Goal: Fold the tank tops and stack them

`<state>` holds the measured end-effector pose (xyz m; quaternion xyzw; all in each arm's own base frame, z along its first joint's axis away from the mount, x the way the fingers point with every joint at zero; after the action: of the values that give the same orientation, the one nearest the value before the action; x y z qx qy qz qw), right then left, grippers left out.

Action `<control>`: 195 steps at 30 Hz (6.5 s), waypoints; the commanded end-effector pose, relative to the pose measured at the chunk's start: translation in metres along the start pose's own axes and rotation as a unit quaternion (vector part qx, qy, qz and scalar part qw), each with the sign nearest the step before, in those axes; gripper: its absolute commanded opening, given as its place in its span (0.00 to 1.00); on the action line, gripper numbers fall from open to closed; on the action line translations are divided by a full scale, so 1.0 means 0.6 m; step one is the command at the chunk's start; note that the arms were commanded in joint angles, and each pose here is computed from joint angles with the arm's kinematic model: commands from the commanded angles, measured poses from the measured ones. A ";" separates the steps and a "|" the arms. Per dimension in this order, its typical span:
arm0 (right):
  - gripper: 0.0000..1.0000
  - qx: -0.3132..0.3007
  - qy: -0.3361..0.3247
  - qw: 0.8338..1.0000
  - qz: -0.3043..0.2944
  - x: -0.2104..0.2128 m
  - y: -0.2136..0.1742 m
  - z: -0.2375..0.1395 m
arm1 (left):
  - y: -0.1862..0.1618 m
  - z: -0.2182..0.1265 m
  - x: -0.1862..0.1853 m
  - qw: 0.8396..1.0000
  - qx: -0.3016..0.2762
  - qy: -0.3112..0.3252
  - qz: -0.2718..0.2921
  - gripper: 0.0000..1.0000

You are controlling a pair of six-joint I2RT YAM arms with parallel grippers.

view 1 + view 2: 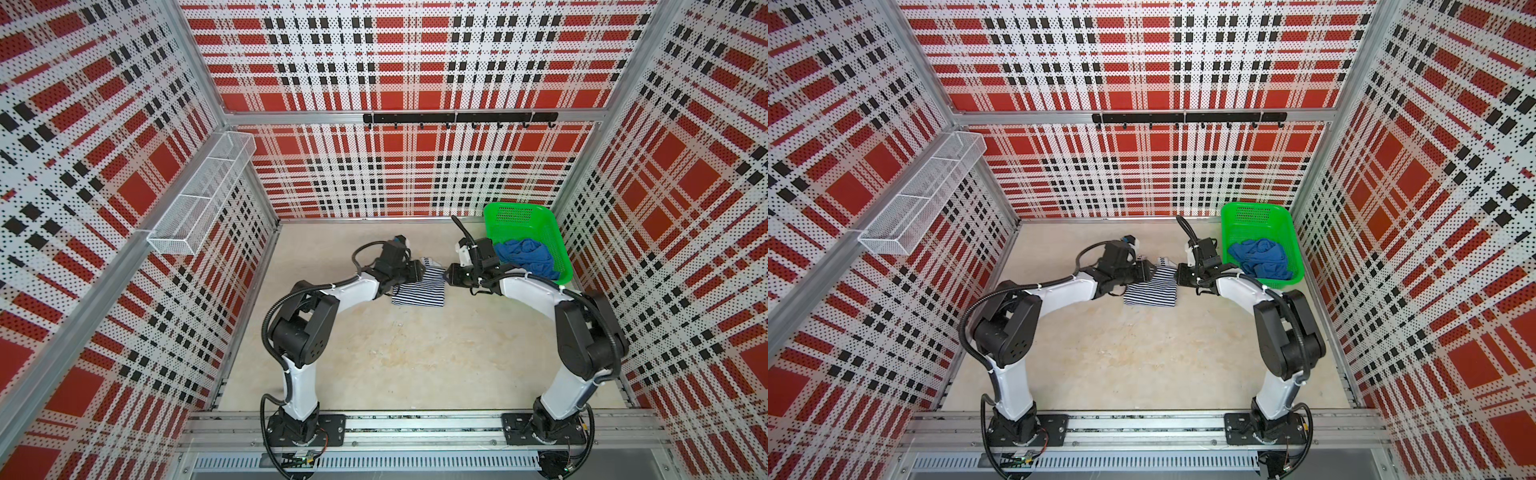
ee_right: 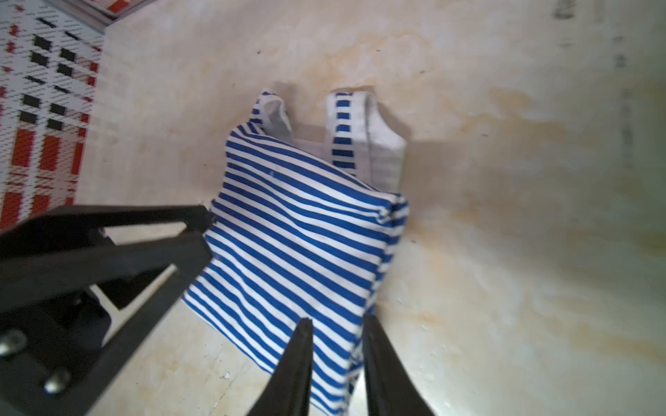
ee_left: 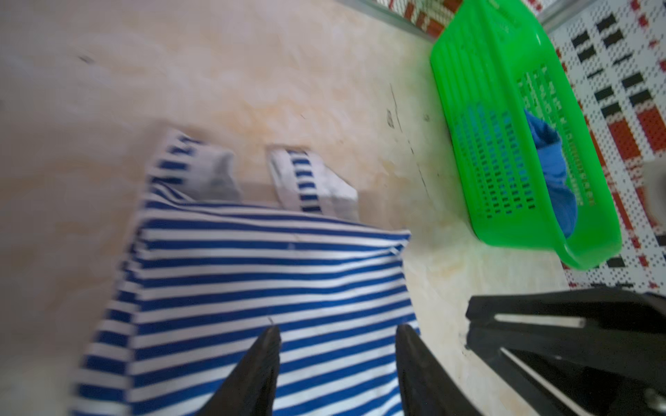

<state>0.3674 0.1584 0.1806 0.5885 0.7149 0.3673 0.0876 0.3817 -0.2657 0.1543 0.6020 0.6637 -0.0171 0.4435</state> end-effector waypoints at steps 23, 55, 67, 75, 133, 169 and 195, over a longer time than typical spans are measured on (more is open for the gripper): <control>0.59 -0.095 -0.253 0.959 0.078 -0.269 0.076 -0.202 | 0.108 0.017 0.279 0.937 0.018 0.337 0.087 0.62; 0.00 -0.107 -0.274 0.947 0.132 -0.359 0.151 -0.207 | 0.350 -0.258 0.275 0.901 -0.155 0.378 0.145 0.98; 0.00 -0.246 -0.089 0.964 -0.040 -0.035 0.231 -0.406 | 0.243 -0.383 0.039 0.947 -0.263 0.133 0.131 0.95; 0.00 -0.239 0.114 0.949 -0.173 0.171 0.223 -0.426 | 0.153 -0.363 0.056 0.972 -0.215 0.035 0.092 0.89; 0.00 -0.017 0.002 0.995 -0.096 0.192 0.003 0.056 | -0.097 -0.175 0.133 0.989 0.003 0.150 0.006 0.00; 0.00 -0.189 0.008 0.976 -0.109 0.094 0.191 -0.222 | 0.162 -0.430 0.020 0.977 -0.197 0.017 0.085 0.00; 0.52 0.000 -0.040 0.997 -0.071 -0.007 0.185 -0.061 | 0.026 -0.269 0.252 0.982 -0.076 -0.085 -0.153 0.24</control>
<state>0.4618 0.1229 0.2703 0.5735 0.7299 0.3489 0.1286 0.3127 -0.0729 0.1854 0.4542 0.6889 -0.1019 0.5557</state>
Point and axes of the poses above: each gripper's point midway between its finger pads, its own z axis out along the fingers, its own x axis along the line the jaws close on, y = z × x, the point moved 9 cm from there along -z, back along the fingers, and after that the axes turned 10 degrees about -z, right-handed, at the moved point
